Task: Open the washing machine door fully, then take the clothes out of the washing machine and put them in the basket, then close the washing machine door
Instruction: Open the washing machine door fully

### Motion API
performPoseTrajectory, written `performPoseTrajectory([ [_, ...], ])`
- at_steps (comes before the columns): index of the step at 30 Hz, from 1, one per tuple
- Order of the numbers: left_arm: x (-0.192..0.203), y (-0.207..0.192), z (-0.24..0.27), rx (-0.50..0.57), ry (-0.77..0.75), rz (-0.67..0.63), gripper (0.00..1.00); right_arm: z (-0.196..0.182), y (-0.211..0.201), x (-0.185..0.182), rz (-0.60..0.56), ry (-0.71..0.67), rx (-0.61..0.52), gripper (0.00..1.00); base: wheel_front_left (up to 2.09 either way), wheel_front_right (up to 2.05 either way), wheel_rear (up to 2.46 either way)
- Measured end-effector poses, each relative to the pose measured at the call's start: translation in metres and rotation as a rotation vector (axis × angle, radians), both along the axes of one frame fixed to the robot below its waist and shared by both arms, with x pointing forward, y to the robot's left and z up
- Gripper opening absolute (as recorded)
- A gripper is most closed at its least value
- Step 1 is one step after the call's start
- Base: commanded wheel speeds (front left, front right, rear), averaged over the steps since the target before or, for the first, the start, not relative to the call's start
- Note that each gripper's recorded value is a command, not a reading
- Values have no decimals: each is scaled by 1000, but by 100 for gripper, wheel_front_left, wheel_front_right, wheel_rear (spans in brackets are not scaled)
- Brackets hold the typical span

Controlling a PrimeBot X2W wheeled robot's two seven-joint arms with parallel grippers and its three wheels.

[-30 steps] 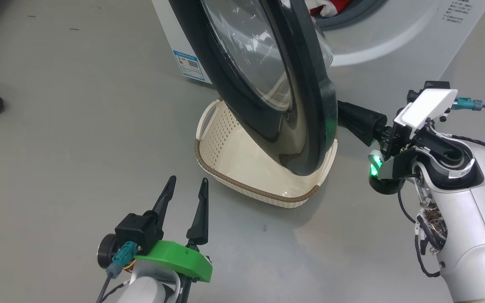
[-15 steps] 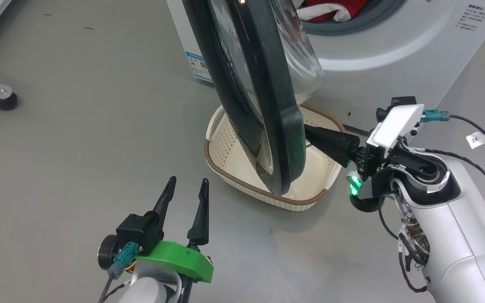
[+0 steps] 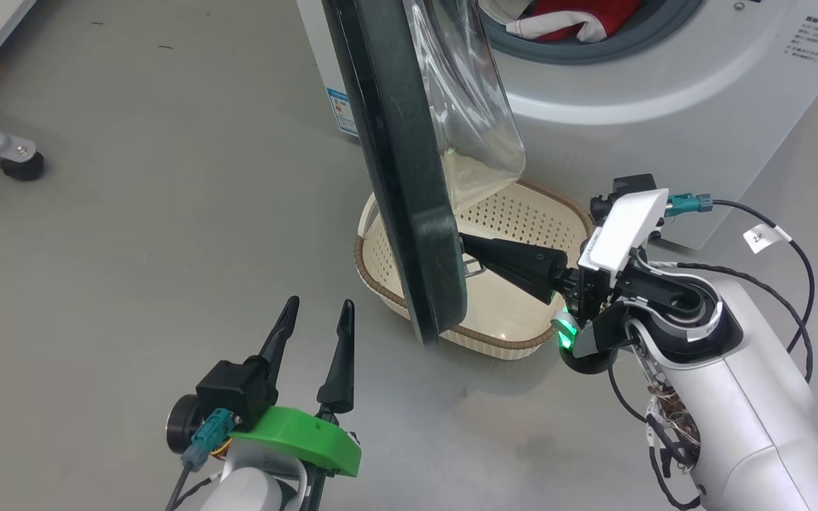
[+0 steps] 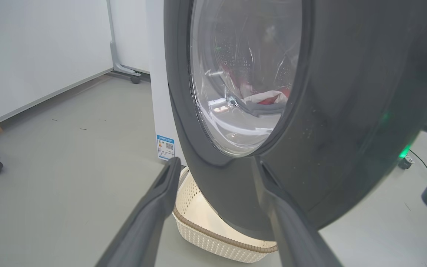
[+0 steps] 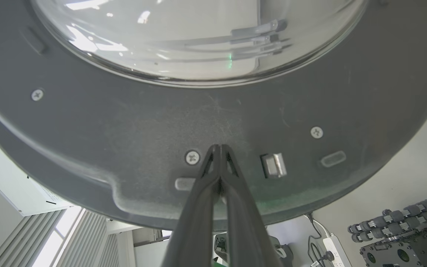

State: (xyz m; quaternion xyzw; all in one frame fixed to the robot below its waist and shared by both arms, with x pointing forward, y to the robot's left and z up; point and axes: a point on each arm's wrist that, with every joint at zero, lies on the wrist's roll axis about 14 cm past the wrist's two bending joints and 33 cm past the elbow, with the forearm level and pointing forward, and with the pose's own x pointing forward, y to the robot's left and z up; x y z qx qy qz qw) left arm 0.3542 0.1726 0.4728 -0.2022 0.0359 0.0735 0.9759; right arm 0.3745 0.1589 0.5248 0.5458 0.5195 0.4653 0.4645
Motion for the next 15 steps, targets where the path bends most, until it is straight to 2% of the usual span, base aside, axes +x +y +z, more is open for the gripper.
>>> performPoseTrajectory([
  [15, -1, 2, 2, -6, -7, 7, 100, 4, 8, -14, 46, -5, 12, 0, 0, 0, 0],
])
